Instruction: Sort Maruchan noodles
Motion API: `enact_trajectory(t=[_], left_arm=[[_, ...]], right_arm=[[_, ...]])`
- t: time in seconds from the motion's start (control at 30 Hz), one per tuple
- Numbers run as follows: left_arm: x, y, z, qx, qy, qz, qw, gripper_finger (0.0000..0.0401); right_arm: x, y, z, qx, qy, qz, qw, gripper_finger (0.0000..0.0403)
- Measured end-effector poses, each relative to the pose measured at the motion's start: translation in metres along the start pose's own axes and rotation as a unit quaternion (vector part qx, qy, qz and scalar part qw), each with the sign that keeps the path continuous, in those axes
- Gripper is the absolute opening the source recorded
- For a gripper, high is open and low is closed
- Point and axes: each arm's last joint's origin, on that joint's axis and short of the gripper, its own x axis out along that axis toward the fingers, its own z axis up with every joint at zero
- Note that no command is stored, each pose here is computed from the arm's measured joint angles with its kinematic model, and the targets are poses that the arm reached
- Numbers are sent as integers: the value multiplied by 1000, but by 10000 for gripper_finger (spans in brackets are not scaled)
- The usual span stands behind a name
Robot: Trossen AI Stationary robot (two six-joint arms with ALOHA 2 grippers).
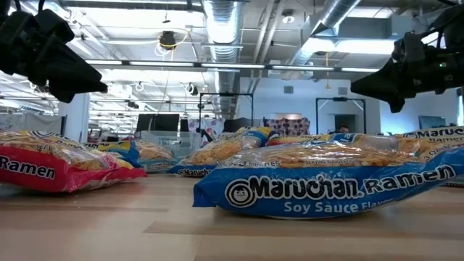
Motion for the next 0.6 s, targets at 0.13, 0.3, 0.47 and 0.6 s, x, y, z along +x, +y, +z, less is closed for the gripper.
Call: enact_trajectory(t=[0.13, 0.3, 0.47, 0.6], left_arm=[[0, 0, 0, 0, 0, 0, 1000, 166], [0, 0, 0, -1, 0, 0, 1000, 166], [0, 0, 0, -12, 0, 0, 1000, 166], [0, 0, 0, -12, 0, 0, 1000, 166]], right_arm=[[0, 0, 0, 0, 0, 0, 1000, 81], [0, 0, 0, 0, 0, 0, 1000, 81], [0, 0, 0, 0, 0, 0, 1000, 81], [0, 0, 0, 0, 0, 0, 1000, 81]])
